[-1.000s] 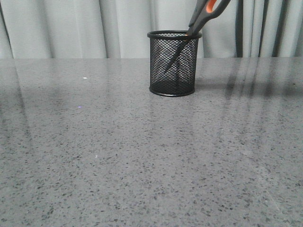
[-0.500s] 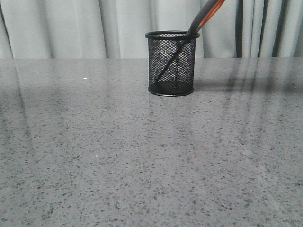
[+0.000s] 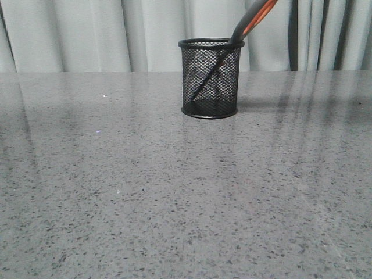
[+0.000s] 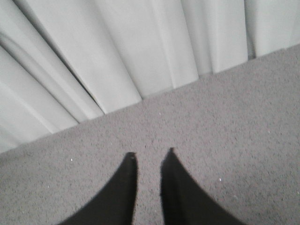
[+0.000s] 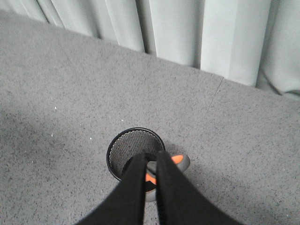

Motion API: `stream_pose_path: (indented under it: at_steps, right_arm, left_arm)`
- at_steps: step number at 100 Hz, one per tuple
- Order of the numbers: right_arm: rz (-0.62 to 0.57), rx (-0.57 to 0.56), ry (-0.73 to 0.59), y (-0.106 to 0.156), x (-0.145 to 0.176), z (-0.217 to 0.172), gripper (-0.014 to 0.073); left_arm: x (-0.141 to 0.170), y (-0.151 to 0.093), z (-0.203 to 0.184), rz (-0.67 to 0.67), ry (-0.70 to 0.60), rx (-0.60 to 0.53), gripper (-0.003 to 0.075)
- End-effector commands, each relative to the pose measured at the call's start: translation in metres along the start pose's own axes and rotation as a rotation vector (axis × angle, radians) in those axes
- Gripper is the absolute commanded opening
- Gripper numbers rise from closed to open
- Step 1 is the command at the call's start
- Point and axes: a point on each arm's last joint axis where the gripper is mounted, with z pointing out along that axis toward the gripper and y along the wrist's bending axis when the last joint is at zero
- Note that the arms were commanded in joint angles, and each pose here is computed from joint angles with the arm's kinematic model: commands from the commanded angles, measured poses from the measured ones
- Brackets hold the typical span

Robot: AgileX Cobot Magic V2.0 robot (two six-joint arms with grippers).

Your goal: Put scissors into bucket

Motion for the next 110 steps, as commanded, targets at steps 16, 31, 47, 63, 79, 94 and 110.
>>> stream_pose_path:
  at_steps: [16,31,47,63,79,94,110]
  right_arm:
    - [0.006,0.095,-0.287,0.006,0.025,-0.041,-0.0065]
    - [0.023,0.161,-0.430,0.007,0.062,-0.056,-0.0065]
    - [0.043,0.224,-0.527,0.006,0.112,-0.060,-0.0065]
    - [0.052,0.266,-0.583,0.008,0.167,-0.065,-0.0065]
    - [0.119,0.244,-0.599,0.014,0.218,-0.070,-0.0065]
    - [0.115,0.242,-0.632,0.018,0.252,-0.075,-0.0065]
    - [0.116,0.258,-0.660,0.017,0.270,-0.072,-0.0065]
  left_arm:
    - [0.004,-0.003,-0.016,-0.026,-0.251,-0.027,-0.0021]
    - [0.039,-0.015,-0.017,-0.065,-0.407,-0.030,-0.0021]
    - [0.103,-0.032,-0.021,-0.115,-0.499,-0.032,-0.0021]
    - [0.175,-0.049,-0.026,-0.175,-0.575,-0.040,-0.0021]
    - [0.234,-0.065,-0.029,-0.228,-0.580,-0.025,-0.0021]
    - [0.258,-0.070,-0.040,-0.244,-0.686,-0.045,-0.0021]
    - [0.261,-0.069,-0.052,-0.246,-0.765,-0.059,-0.0021]
